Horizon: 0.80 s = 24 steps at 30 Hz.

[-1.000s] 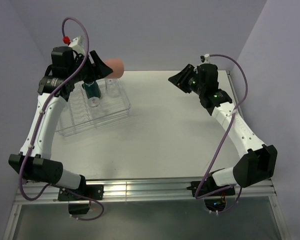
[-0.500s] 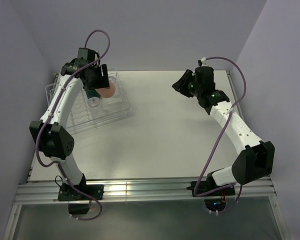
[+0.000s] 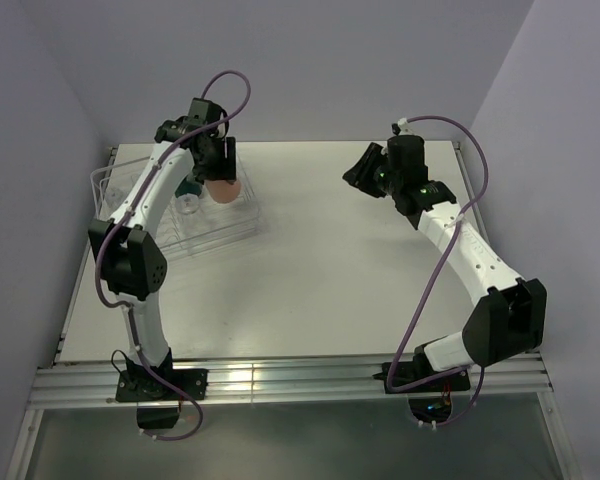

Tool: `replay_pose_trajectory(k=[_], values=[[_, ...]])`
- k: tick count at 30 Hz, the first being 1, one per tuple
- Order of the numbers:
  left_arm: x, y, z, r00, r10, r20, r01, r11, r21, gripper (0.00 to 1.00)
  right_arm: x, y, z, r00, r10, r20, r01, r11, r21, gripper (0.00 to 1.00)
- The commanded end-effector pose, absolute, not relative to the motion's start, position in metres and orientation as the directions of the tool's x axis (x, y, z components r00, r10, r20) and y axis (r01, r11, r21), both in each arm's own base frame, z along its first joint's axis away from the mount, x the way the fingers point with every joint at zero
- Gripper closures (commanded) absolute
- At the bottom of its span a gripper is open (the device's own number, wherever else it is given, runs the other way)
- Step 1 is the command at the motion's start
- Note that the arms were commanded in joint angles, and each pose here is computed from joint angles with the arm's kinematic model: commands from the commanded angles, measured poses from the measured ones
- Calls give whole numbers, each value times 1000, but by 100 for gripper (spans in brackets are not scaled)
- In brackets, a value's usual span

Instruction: Load the cups into the dish rack

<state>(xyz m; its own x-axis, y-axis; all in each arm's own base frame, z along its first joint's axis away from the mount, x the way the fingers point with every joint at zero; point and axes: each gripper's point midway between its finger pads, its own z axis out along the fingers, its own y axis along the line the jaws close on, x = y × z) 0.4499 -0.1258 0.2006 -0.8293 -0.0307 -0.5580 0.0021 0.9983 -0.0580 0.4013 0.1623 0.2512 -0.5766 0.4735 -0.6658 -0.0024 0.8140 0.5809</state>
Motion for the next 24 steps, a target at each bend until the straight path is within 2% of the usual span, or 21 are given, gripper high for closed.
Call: replay_pose_trajectory(k=[1,19,23,24], values=[[455,-124,207,-818,-5,-575,8,1000,-19,100,406,163,254,-565,458,-686,-26,821,570,58],[462,-135,152,-880,34,-474,33,999,11,96,408,165,248,-579,444,-684,-33,825,564,59],[464,-135,145,-884,33,-466,29,999,15,92,408,166,249,-581,441,-684,-38,825,564,58],[464,-135,145,-884,33,-466,28,999,16,86,408,166,248,-583,440,-683,-36,826,563,59]])
